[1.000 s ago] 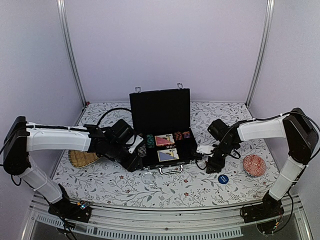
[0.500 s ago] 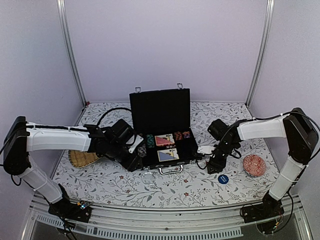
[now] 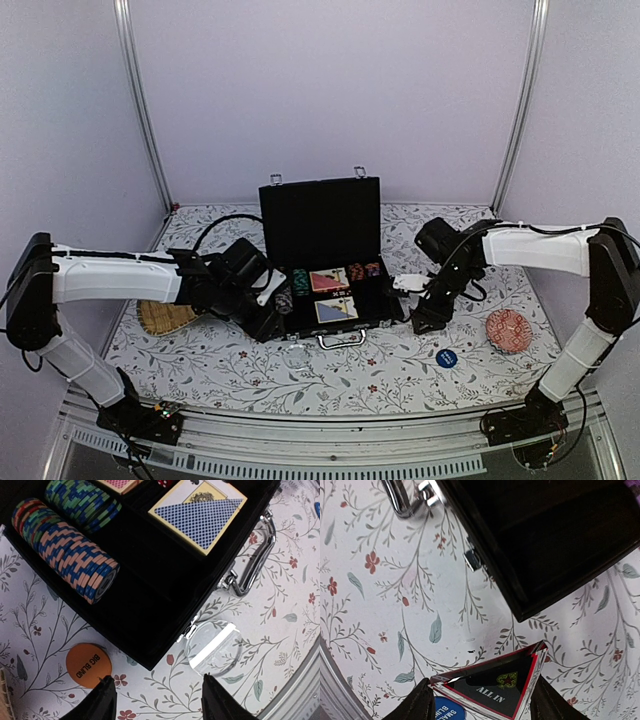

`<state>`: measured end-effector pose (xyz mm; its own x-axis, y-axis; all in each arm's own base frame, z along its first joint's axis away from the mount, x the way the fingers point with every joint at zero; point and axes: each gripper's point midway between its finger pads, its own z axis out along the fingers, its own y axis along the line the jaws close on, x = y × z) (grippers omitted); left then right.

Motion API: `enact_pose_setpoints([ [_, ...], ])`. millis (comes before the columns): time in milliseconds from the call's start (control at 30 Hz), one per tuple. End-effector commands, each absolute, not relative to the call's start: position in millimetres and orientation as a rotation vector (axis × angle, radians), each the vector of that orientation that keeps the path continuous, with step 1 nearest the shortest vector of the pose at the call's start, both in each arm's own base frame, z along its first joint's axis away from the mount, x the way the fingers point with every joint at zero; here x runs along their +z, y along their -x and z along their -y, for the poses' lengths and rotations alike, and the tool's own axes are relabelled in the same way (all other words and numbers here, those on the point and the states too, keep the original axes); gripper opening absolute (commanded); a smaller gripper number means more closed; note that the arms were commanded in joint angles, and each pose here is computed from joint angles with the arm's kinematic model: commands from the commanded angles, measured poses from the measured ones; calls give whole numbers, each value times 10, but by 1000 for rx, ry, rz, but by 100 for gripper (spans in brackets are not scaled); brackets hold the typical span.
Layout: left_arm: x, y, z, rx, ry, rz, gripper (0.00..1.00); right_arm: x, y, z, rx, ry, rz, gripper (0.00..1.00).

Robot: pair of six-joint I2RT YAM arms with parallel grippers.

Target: Pack up texas hold em set

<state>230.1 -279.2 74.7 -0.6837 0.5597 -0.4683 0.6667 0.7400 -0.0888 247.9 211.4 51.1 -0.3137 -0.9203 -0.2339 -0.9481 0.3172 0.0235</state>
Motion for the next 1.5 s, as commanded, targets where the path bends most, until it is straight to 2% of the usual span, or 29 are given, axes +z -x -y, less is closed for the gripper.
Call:
enact_pose_setpoints([
  [0,910,-2345,2819,-333,-942,-2464,58,1060,-2531,-2333,295,1692,-2285,54],
  [300,929,-2381,2645,-292,-821,-2495,58,1351,-3060,-2951,305,1706,-2114,54],
  [567,1120,-2382,2476,-282,-702,-2467,58,1228,-3540,-3678,303,1769,-1982,55],
  [767,1204,-2361,2422,-298,-673,-2449,58,964,-3725,-4051,281,1798,-1942,55],
  [1167,1239,-2368,2409,-299,-663,-2440,58,395,-3852,-4148,203,1829,-1976,56],
  [1467,1200,-2378,2424,-297,-669,-2449,58,296,-3911,-4207,197,1819,-1959,59],
])
